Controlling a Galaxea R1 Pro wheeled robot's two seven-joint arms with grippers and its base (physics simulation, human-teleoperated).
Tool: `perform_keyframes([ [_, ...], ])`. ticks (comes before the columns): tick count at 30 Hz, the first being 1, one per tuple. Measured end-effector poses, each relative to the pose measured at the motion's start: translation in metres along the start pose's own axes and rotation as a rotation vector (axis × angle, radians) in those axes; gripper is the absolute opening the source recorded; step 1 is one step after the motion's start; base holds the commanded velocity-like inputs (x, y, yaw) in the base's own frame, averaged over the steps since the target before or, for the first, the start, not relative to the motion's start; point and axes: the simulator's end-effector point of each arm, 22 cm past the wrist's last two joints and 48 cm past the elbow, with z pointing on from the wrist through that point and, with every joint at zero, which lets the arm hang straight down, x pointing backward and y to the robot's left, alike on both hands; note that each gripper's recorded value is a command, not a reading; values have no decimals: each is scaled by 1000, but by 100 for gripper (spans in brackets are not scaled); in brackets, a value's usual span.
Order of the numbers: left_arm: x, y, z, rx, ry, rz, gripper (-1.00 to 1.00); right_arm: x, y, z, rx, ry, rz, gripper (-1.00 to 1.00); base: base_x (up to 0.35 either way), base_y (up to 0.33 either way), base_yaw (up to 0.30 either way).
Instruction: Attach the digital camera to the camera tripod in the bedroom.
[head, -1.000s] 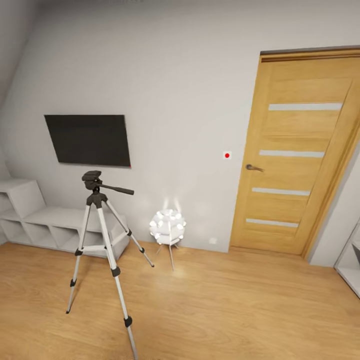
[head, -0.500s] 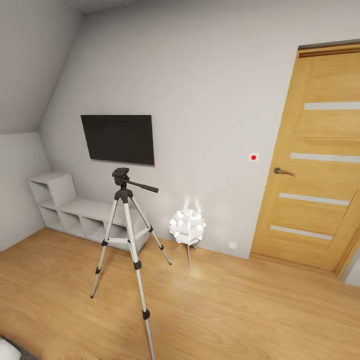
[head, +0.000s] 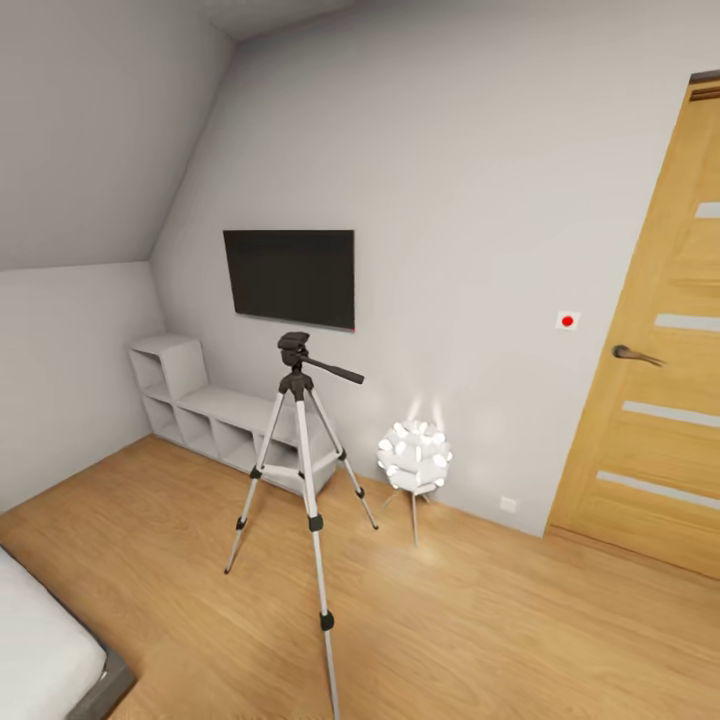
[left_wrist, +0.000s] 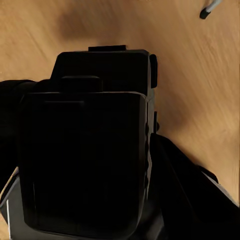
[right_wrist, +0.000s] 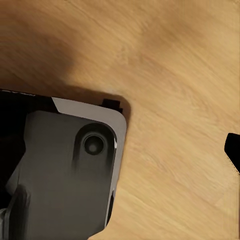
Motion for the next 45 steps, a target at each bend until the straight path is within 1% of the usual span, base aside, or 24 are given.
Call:
perform_keyframes([
  [1,0,0,0,0,0,-5,-100,0,0,0,0,0,0,100,0,0,300],
  [4,-1,1,0,-2,-2,-41,-100,0,0,0,0,-1,0,100,0,0,300],
  [10,-1,1,0,-1,-5,-58,-100,0,0,0,0,-1,0,100,81,0,279],
  [15,-2,1,0,1,-6,-58,-100,-1,-1,0,2,-4,-1,100,285,0,81],
  [19,-2,-1,0,7,-8,-53,-100,0,-7,-1,11,-3,-3,100,319,34,9],
  [24,-2,-2,0,13,-7,-49,-100,0,-6,-1,10,-4,-4,100,319,128,2],
  [29,-1,-5,0,24,-3,-43,-100,0,-6,-1,10,-3,-3,100,296,225,0],
  [45,-1,-6,0,25,-1,-41,-100,-1,-7,-1,11,-5,-1,100,228,292,0],
])
